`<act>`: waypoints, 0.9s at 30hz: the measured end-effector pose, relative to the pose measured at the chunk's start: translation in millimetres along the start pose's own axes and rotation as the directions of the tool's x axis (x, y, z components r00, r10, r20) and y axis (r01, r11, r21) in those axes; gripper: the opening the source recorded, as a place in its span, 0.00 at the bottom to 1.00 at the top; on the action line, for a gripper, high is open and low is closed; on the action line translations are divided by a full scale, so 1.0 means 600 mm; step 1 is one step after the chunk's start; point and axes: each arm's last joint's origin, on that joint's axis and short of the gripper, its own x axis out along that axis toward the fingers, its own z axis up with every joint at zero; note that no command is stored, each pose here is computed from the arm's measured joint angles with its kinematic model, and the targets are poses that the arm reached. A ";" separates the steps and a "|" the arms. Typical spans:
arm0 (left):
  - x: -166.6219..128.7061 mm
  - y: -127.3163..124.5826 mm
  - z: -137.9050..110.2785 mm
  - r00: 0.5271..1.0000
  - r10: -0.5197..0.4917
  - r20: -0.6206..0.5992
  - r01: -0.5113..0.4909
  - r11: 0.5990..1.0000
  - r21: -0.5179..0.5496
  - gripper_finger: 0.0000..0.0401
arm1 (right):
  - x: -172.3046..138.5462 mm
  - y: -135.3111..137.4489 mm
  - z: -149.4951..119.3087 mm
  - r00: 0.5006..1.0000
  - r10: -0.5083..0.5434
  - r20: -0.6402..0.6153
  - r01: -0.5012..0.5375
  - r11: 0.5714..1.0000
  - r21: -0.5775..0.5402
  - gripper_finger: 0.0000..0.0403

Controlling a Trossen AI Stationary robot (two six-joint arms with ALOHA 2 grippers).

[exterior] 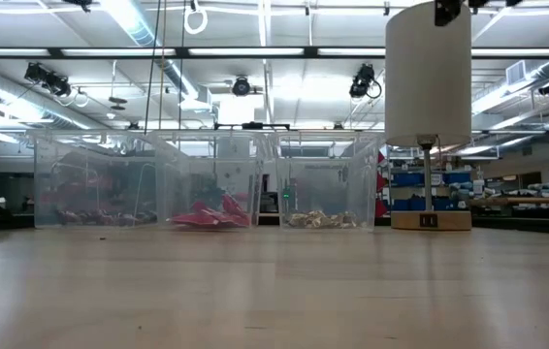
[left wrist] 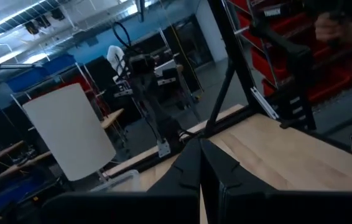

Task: Sort candy
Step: Return to Home Position

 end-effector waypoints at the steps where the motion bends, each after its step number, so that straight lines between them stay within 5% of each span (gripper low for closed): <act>1: -0.005 -0.002 -0.005 1.000 0.003 0.007 -0.003 1.000 -0.006 0.00 | -0.004 0.001 -0.006 1.000 -0.001 0.006 0.001 1.000 0.006 0.00; 19: -0.023 -0.039 -0.087 1.000 0.012 0.025 -0.010 0.994 -0.105 0.00 | -0.052 0.009 -0.071 0.997 0.007 0.078 -0.011 0.999 0.052 0.00; 27: -0.021 -0.048 -0.093 0.991 -0.123 0.042 0.127 0.988 -0.093 0.00 | -0.064 0.015 -0.107 0.995 0.017 0.102 -0.025 0.997 0.072 0.00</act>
